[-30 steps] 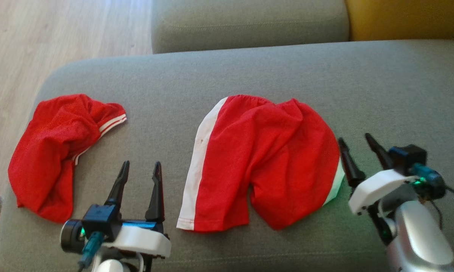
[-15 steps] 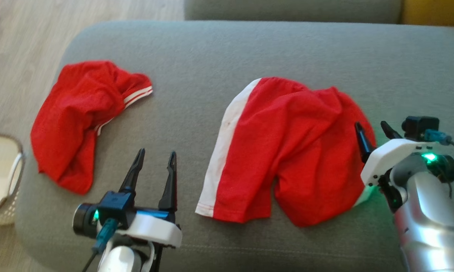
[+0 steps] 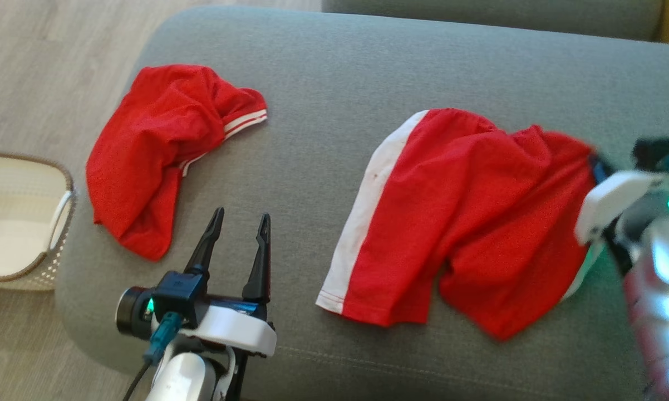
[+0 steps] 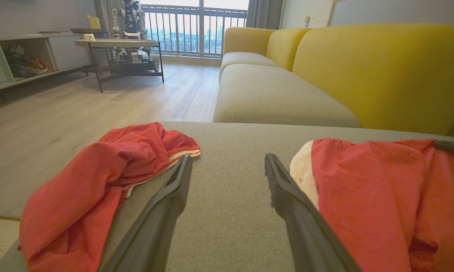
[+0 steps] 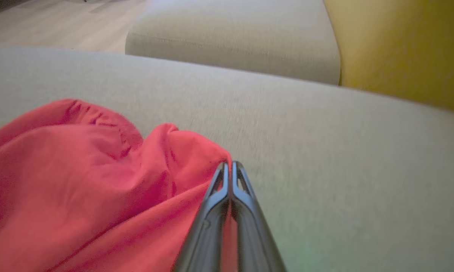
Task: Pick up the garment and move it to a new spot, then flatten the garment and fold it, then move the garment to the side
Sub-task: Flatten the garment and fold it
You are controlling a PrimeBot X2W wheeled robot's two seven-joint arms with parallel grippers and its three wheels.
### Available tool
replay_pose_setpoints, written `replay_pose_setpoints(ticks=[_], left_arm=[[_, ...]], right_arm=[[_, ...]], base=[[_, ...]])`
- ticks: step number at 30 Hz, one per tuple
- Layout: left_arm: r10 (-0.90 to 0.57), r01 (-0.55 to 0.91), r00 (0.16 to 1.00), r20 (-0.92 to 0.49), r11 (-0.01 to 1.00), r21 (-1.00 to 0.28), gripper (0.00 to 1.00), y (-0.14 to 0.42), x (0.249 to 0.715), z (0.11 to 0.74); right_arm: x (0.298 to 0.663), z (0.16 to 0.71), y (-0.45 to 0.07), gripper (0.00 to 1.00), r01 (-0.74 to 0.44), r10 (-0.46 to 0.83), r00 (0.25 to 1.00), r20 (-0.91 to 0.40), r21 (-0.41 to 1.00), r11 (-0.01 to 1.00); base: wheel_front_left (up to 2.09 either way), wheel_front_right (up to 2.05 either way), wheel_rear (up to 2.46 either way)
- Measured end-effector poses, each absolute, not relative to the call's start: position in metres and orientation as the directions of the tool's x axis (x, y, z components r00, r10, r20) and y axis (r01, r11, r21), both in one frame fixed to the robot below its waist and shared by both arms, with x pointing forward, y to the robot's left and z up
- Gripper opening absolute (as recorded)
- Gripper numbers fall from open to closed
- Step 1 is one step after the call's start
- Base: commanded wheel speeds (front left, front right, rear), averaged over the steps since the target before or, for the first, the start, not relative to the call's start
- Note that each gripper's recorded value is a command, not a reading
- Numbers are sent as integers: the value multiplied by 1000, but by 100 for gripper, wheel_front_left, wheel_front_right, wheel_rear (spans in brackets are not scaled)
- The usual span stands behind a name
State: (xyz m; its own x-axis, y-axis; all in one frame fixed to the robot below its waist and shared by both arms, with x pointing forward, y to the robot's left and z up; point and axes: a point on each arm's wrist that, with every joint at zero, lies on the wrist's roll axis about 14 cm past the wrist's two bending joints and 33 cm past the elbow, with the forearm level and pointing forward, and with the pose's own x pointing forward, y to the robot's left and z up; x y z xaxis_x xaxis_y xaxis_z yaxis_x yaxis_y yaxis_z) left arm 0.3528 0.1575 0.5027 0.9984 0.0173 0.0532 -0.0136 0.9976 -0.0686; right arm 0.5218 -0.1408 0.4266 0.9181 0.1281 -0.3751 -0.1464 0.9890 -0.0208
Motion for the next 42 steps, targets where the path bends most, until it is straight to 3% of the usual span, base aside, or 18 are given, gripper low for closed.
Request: replay_pose_setpoints(ticks=[6, 12, 18, 19, 20, 21, 22, 31, 39, 42], left_arm=[[49, -45, 997, 56, 996, -74, 100, 166, 346, 504], [93, -89, 995, 44, 993, -82, 100, 177, 339, 502], [119, -117, 993, 18, 989, -93, 100, 181, 335, 496], [121, -119, 993, 15, 989, -92, 100, 181, 334, 495], [123, -122, 992, 13, 988, -91, 100, 182, 334, 495], [132, -131, 991, 9, 987, -94, 100, 183, 333, 494], [135, -134, 991, 6, 986, -97, 100, 183, 333, 493], [109, -106, 994, 30, 989, -103, 100, 177, 341, 499], [53, -45, 996, 73, 994, -97, 100, 164, 352, 510], [14, -3, 995, 101, 994, -106, 100, 153, 358, 518]], right_arm=[[576, 516, -131, 0, -212, 179, 974, -141, -266, 940], [610, 609, -66, 0, -272, 355, 931, 82, -491, 828], [609, 605, 3, 0, -381, 524, 850, 43, -636, 671], [609, 598, 8, 7, -398, 533, 846, 26, -635, 663], [609, 591, 9, 7, -411, 532, 846, 9, -623, 665], [610, 585, 7, 40, -419, 523, 852, -5, -604, 677], [611, 579, 3, 99, -422, 511, 859, -15, -585, 692], [589, 532, -42, 100, -398, 397, 912, -104, -459, 795], [559, 546, -73, 100, -292, 301, 954, -12, -281, 914], [530, 535, -100, 100, -250, 253, 968, 3, -139, 958]], base=[[0, 0, 0], [0, 0, 0], [0, 0, 0], [0, 0, 0], [0, 0, 0], [0, 0, 0], [0, 0, 0], [0, 0, 0], [0, 0, 0], [0, 0, 0]])
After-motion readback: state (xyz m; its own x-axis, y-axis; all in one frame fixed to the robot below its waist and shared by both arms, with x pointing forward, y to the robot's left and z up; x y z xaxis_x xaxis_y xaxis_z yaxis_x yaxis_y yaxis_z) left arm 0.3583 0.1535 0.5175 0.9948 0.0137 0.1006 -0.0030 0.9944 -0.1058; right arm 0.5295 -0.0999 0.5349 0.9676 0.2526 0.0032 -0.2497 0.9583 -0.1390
